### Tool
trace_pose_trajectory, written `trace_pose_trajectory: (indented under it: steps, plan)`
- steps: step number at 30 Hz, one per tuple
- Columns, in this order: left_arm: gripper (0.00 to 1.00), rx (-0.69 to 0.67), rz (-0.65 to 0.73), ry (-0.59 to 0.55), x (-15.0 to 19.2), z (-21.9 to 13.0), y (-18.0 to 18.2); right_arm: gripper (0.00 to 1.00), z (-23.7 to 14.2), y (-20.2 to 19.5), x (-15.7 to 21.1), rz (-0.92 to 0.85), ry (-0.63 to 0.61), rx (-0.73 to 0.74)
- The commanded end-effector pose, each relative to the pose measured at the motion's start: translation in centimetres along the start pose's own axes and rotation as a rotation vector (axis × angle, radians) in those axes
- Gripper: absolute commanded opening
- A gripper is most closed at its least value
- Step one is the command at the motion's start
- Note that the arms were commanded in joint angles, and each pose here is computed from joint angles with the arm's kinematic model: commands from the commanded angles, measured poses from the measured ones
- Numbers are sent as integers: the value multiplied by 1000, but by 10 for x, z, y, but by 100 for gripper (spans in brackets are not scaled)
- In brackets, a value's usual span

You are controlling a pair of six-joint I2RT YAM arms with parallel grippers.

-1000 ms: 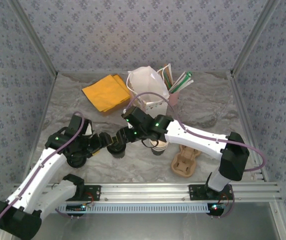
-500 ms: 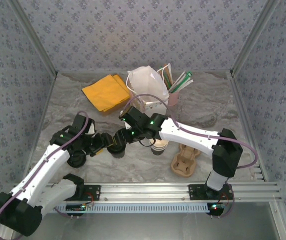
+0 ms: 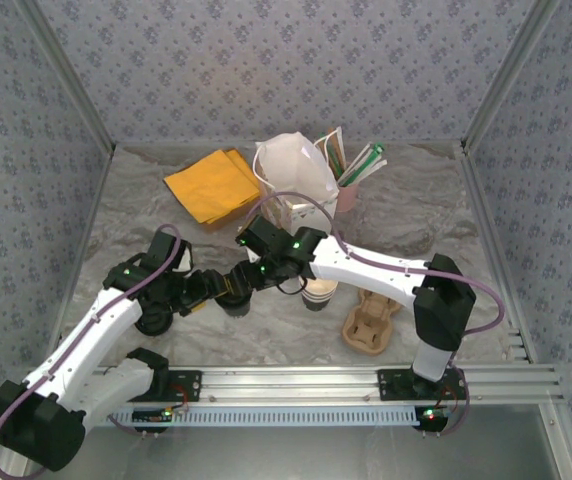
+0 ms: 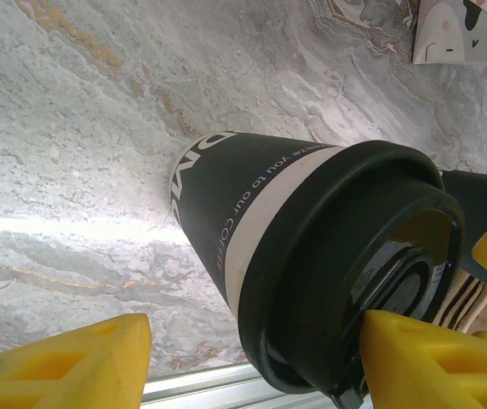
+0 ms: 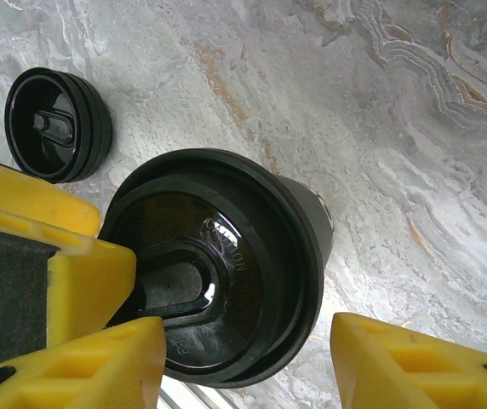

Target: Pack the takeout coffee

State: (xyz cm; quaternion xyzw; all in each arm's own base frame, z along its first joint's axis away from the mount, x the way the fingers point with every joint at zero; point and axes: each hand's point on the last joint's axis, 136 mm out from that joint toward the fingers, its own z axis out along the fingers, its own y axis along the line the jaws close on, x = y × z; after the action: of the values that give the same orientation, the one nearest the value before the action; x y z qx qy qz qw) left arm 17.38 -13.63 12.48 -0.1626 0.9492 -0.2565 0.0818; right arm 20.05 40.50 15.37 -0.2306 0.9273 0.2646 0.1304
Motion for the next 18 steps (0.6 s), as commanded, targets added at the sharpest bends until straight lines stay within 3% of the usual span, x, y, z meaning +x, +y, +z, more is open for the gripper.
trace_pose_trajectory:
  steps: [1, 18]
  plan:
    - [63, -137, -19, 36, 11, 8, 32, 55, 2, 4, 4, -23, 30, 5]
    - [56, -146, -30, 65, 20, 15, 42, 53, 15, 0, 14, -35, 65, 34]
